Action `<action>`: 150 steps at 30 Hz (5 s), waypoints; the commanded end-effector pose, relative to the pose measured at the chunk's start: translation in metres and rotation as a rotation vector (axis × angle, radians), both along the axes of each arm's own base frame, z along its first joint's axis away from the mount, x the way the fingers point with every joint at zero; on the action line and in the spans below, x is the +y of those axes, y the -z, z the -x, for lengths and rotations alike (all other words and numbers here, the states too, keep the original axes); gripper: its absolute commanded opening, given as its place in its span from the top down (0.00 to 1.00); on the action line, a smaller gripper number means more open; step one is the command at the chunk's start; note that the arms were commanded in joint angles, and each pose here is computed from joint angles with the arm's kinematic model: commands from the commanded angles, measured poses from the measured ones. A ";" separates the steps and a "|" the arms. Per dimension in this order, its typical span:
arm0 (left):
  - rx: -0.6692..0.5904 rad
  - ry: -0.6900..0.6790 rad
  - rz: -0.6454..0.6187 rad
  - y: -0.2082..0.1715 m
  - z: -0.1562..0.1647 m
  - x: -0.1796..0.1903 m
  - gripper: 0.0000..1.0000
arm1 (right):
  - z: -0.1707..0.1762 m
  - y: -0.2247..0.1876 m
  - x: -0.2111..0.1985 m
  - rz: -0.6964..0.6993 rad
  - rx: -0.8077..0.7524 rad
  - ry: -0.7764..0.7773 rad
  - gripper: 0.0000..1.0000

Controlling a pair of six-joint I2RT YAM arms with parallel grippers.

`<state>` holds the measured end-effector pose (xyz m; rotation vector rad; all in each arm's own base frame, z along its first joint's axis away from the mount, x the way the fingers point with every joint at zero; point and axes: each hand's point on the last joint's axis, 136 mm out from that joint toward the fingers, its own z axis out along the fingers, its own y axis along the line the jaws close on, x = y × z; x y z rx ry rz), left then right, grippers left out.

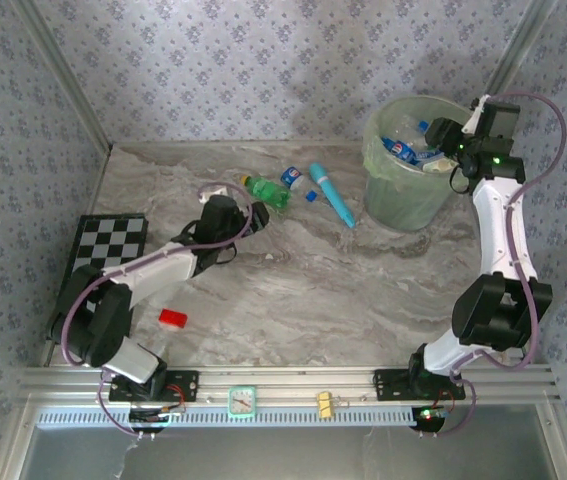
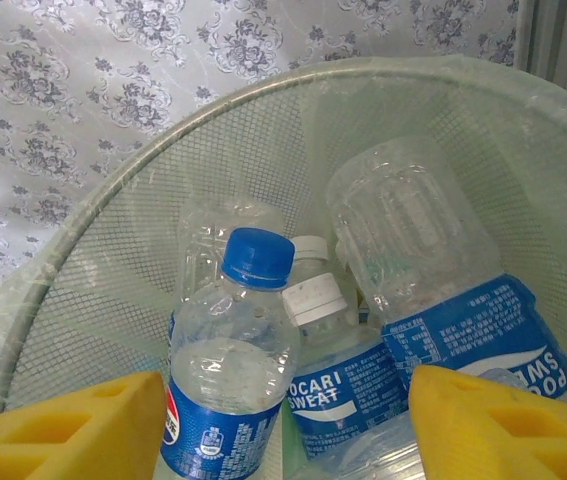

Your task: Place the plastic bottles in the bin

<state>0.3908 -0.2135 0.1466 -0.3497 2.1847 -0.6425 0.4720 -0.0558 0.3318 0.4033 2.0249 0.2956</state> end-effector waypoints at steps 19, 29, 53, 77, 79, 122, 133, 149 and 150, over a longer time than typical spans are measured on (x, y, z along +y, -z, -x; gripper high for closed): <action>0.285 -0.195 0.169 0.044 -0.087 -0.030 0.04 | 0.084 -0.101 0.091 0.066 -0.294 -0.154 0.00; 0.345 -0.211 0.081 0.069 -0.095 -0.052 0.04 | 0.103 -0.101 0.121 0.079 -0.328 -0.223 0.00; 0.440 -0.270 -0.033 0.123 -0.100 -0.027 0.21 | 0.107 -0.102 0.123 0.100 -0.338 -0.223 0.00; 0.400 0.079 -0.390 0.110 -0.122 -0.013 0.11 | 0.111 -0.101 0.128 0.098 -0.340 -0.219 0.00; 0.396 0.115 -0.388 0.112 -0.125 -0.019 0.11 | 0.112 -0.103 0.128 0.098 -0.344 -0.218 0.00; 0.239 0.377 -0.653 0.067 -0.182 0.024 0.09 | 0.098 -0.070 0.149 0.022 -0.286 -0.249 0.00; 0.289 0.407 -0.628 0.092 -0.178 0.019 0.37 | 0.099 -0.068 0.152 0.028 -0.275 -0.256 0.00; -0.007 0.361 -0.178 -0.017 -0.126 -0.014 0.50 | 0.096 -0.055 0.200 -0.087 -0.235 -0.434 0.00; -0.040 0.369 -0.123 -0.026 -0.118 -0.019 0.49 | 0.096 -0.054 0.207 -0.108 -0.232 -0.457 0.00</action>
